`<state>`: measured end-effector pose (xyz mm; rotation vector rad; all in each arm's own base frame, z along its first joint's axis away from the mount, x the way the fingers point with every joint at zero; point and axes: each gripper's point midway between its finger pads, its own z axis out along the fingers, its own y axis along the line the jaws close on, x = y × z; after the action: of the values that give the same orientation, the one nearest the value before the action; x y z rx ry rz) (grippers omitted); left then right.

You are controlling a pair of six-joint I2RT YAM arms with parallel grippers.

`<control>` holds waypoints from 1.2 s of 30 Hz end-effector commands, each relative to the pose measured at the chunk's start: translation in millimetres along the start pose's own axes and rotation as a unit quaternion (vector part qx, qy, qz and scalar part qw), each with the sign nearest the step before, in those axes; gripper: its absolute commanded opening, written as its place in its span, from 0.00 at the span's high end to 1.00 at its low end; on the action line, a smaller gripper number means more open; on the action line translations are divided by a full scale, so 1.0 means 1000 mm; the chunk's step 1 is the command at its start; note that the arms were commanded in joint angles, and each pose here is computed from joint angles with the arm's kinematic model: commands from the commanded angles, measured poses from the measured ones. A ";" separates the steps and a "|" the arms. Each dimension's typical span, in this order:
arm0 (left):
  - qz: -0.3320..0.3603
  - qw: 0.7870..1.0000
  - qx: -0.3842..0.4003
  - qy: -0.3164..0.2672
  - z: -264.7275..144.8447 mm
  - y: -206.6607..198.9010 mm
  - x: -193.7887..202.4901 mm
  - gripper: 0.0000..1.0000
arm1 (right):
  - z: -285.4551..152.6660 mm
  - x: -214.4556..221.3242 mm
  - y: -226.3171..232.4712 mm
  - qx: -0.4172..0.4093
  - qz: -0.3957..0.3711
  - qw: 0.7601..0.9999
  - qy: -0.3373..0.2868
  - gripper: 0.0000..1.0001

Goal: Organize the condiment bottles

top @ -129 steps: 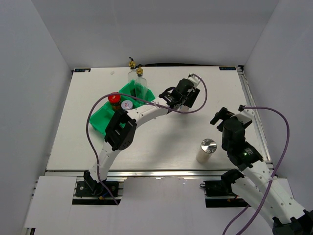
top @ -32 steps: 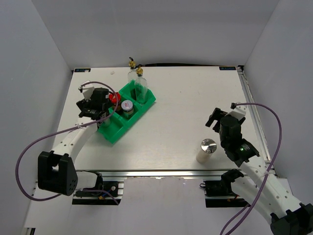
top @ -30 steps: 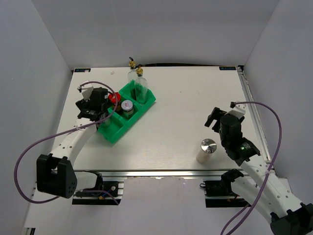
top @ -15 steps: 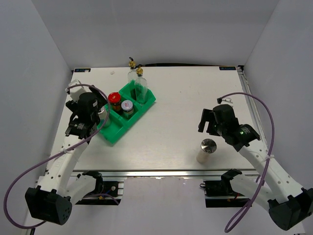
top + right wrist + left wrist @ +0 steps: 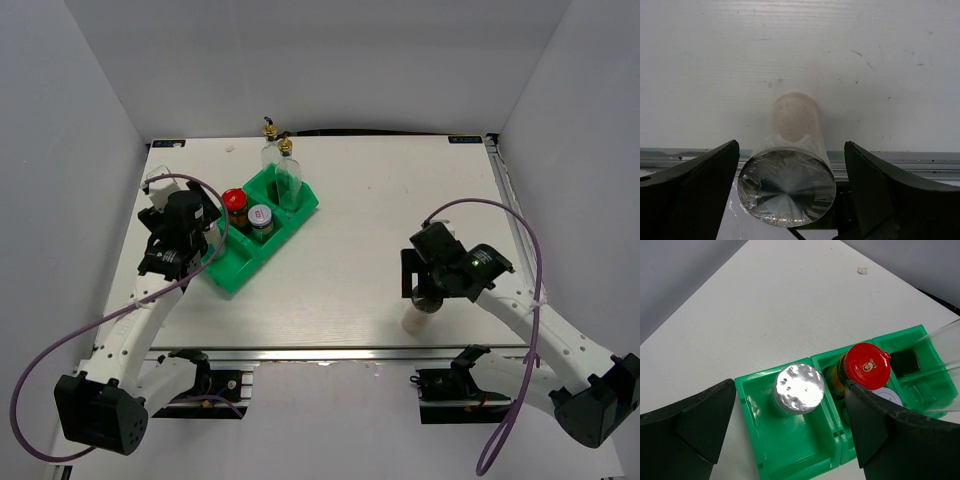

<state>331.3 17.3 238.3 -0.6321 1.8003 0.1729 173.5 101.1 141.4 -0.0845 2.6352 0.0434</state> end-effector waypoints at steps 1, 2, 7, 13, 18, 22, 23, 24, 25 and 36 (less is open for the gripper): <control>0.000 1.000 -0.006 -0.008 -0.001 0.005 -0.004 0.02 | -0.010 0.002 0.002 0.003 0.002 1.000 0.007 0.11; -0.001 1.000 -0.006 -0.009 -0.001 0.004 -0.005 0.02 | -0.011 0.003 0.001 0.009 0.002 1.000 0.009 0.11; -0.003 1.000 -0.005 -0.011 -0.001 0.005 -0.004 0.02 | -0.012 0.010 -0.007 0.031 0.007 0.999 0.015 0.15; -0.005 1.000 -0.005 -0.011 -0.002 0.005 -0.004 0.02 | -0.014 0.013 -0.003 0.019 0.005 1.000 0.020 0.25; -0.007 1.000 -0.004 -0.011 -0.002 0.005 -0.004 0.02 | -0.017 0.009 0.005 -0.001 -0.003 1.000 0.013 0.49; -0.012 1.000 0.008 -0.011 -0.003 0.001 -0.004 0.02 | -0.026 -0.009 0.028 -0.067 -0.030 0.997 -0.024 0.74; -0.013 1.000 0.009 -0.011 -0.004 0.001 -0.006 0.02 | -0.028 -0.020 0.041 -0.095 -0.037 0.994 -0.048 0.77; -0.014 1.000 0.008 -0.013 -0.005 0.001 -0.007 0.02 | -0.028 -0.020 0.052 -0.124 -0.058 0.989 -0.051 0.79; -0.013 1.000 0.007 -0.013 -0.005 0.002 -0.007 0.02 | -0.031 -0.024 0.063 -0.146 -0.067 0.985 -0.061 0.81; -0.040 0.999 -0.003 -0.026 -0.008 0.006 -0.012 0.02 | -0.084 -0.087 0.224 -0.303 -0.257 0.891 -0.220 0.96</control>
<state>326.0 18.6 245.9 -0.6597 1.7571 0.1424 172.9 262.4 192.2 -0.7989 2.3036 0.4772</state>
